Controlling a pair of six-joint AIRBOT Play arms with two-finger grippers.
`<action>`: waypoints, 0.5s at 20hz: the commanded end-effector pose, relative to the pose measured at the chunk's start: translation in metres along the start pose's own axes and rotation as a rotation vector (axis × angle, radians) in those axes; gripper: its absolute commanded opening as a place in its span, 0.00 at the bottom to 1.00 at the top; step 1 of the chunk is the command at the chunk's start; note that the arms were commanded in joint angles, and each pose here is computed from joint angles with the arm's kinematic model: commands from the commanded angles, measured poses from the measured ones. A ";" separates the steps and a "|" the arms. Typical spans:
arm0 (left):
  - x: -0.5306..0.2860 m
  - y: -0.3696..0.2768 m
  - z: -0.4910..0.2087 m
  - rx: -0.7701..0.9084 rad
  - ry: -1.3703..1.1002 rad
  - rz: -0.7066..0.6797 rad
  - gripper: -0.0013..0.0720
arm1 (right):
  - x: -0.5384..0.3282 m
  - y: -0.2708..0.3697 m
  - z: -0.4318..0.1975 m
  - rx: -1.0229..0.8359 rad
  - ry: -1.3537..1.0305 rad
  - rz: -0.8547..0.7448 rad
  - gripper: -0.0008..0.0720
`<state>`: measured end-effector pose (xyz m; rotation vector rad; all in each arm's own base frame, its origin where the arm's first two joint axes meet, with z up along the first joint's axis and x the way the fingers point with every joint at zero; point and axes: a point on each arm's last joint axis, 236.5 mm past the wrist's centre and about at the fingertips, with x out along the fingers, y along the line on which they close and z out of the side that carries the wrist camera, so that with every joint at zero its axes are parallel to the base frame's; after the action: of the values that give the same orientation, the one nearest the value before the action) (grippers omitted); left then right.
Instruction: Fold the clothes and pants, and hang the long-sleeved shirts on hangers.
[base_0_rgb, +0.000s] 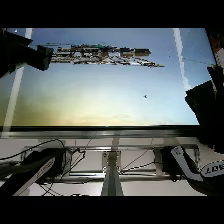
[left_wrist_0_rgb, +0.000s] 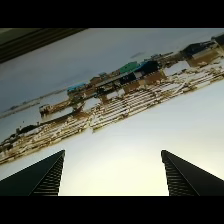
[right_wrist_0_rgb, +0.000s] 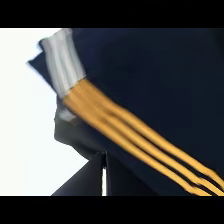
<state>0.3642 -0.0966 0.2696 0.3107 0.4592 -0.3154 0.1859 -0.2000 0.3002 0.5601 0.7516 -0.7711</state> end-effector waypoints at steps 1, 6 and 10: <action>0.000 0.000 0.000 0.001 -0.001 0.000 0.98 | 0.032 0.052 -0.007 -0.215 0.101 0.159 0.04; 0.000 0.000 0.000 0.000 -0.001 -0.001 0.98 | 0.057 0.156 -0.045 -0.544 0.213 0.401 0.05; 0.000 0.000 0.000 0.001 -0.001 0.000 0.98 | 0.045 0.260 -0.064 -0.581 0.143 0.632 0.05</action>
<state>0.3642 -0.0967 0.2696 0.3104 0.4592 -0.3156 0.3424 -0.0755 0.2615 0.3041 0.9149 -0.0705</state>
